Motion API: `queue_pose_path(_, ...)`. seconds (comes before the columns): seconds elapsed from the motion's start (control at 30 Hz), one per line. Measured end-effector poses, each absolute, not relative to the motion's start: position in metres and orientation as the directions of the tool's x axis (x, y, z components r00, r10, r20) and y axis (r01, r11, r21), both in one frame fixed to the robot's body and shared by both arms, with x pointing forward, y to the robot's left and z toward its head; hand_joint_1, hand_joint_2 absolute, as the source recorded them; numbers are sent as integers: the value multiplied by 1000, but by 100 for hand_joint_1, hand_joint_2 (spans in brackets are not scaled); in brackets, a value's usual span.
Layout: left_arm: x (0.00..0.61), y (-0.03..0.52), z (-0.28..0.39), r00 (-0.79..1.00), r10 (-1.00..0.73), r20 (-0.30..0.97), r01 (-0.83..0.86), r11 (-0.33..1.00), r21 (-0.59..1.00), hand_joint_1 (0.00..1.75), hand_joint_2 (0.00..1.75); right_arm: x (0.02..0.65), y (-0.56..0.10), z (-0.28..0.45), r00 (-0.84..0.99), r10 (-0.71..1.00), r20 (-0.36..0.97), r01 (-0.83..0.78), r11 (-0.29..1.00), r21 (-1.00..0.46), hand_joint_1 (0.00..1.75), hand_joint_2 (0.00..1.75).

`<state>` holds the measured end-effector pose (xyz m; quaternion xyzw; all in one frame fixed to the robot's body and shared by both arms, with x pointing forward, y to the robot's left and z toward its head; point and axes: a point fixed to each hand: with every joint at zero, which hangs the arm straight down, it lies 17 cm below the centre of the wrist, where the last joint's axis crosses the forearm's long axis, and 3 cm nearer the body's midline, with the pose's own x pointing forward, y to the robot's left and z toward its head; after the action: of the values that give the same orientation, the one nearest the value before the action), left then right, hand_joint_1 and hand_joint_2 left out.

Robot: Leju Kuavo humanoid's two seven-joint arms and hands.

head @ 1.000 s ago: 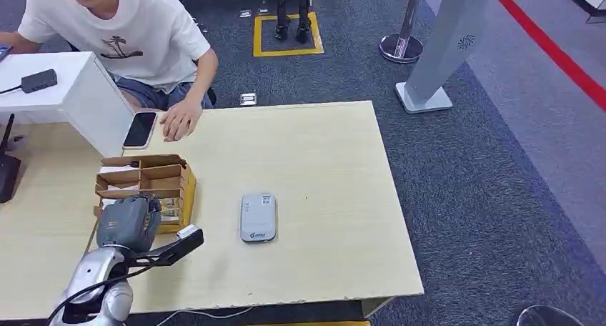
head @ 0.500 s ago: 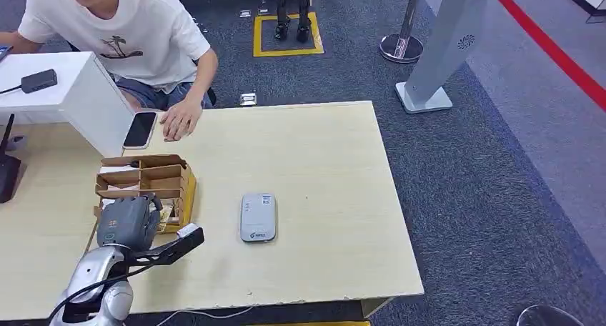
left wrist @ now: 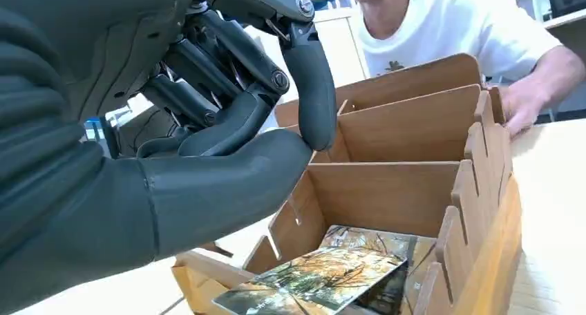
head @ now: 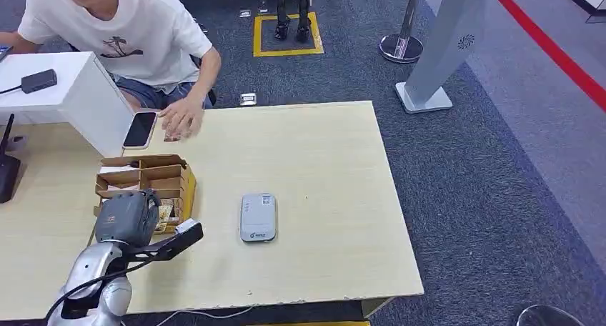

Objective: Pass the card to the sensor for recognition and then transmit it.

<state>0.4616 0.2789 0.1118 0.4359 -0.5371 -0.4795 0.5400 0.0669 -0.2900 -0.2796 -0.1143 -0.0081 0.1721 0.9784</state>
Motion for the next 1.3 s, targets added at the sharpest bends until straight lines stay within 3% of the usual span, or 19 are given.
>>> queue_pose_path(0.27, 463, 281, 114, -37, -993, 111, 39, 110, 993, 0, 175, 68, -290, -279, 941, 338, -21, -334, 915, -226, 0, 0)
queue_pose_path(1.3, 461, 266, 126, -78, -991, 107, 11, 106, 994, 0, 175, 68, -289, -279, 941, 337, -21, -333, 916, -222, 0, 0)
